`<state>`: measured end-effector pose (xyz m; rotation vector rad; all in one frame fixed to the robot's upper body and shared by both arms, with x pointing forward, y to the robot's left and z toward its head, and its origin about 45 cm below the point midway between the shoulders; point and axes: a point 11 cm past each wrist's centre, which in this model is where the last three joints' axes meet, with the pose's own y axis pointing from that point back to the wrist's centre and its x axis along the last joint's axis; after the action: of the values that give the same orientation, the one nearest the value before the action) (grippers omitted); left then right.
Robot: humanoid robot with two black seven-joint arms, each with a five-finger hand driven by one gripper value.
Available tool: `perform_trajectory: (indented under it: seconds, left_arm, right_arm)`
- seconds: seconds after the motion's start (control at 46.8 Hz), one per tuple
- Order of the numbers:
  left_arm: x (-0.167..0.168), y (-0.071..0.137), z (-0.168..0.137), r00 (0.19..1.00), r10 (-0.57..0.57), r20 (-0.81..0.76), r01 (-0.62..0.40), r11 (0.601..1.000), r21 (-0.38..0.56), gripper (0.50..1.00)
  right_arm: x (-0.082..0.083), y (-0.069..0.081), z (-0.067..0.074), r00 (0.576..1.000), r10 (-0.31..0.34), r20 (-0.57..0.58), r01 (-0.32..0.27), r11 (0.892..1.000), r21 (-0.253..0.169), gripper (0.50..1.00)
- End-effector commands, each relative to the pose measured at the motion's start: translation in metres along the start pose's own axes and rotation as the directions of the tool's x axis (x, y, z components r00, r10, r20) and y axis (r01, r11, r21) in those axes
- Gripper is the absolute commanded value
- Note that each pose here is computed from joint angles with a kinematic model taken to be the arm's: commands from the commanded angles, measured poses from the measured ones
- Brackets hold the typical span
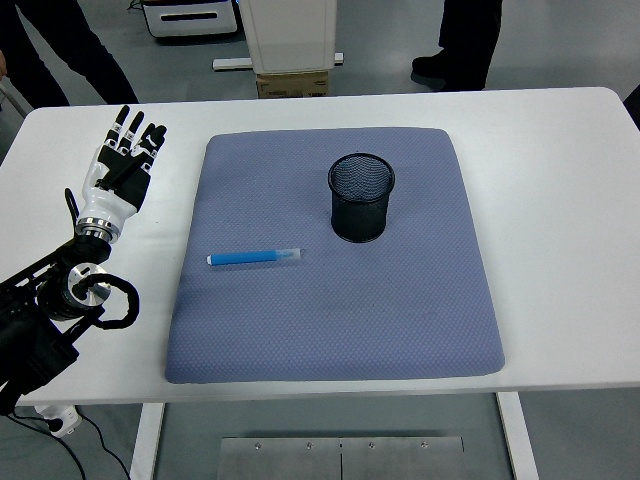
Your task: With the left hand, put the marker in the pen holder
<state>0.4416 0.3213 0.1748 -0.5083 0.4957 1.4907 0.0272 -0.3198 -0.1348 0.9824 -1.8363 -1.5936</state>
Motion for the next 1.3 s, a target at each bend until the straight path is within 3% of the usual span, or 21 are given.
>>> perform_trajectory:
  seconds: [0.0, 0.321, 0.556, 0.919, 1.09, 1.197, 1.261, 1.282]
  left_arm:
    - [-0.001, 0.0, 0.0, 1.0, -0.006, 0.007, 0.006, 1.0, 0.0, 1.0]
    - [0.001, -0.001, 0.007, 1.0, -0.009, 0.02, 0.009, 1.0, -0.008, 1.0]
    - [0.027, 0.003, 0.039, 0.997, 0.031, 0.07, -0.028, 0.999, -0.045, 1.0]
    - [0.024, -0.007, 0.069, 0.991, 0.019, 0.131, -0.01, 0.998, -0.069, 1.0]
    - [0.027, -0.008, 0.063, 0.989, 0.02, 0.149, -0.029, 0.998, 0.055, 1.0]
    - [0.032, -0.008, 0.069, 0.983, 0.023, 0.18, -0.038, 0.996, 0.084, 1.0]
    - [0.028, -0.01, 0.071, 0.978, 0.006, 0.21, -0.026, 0.995, 0.092, 1.0]
    - [0.017, -0.013, 0.069, 0.957, -0.044, 0.288, 0.009, 0.993, 0.121, 1.0]
  right_arm:
    - [0.0, 0.0, 0.0, 1.0, 0.0, 0.0, 0.0, 1.0, 0.001, 1.0]
    - [0.0, 0.0, 0.0, 1.0, 0.0, 0.0, 0.0, 1.0, 0.0, 1.0]
    - [0.0, 0.0, 0.0, 1.0, 0.0, 0.0, 0.0, 1.0, 0.0, 1.0]
    - [0.0, 0.0, -0.001, 1.0, -0.001, 0.0, 0.001, 1.0, 0.001, 1.0]
    - [0.0, 0.0, 0.0, 1.0, 0.0, 0.0, 0.0, 1.0, 0.0, 1.0]
    - [0.0, 0.0, -0.001, 1.0, -0.001, 0.0, 0.001, 1.0, 0.001, 1.0]
    - [0.0, 0.0, -0.001, 1.0, -0.001, 0.0, 0.001, 1.0, 0.001, 1.0]
    - [0.0, 0.0, 0.0, 1.0, 0.0, 0.0, 0.0, 1.0, 0.0, 1.0]
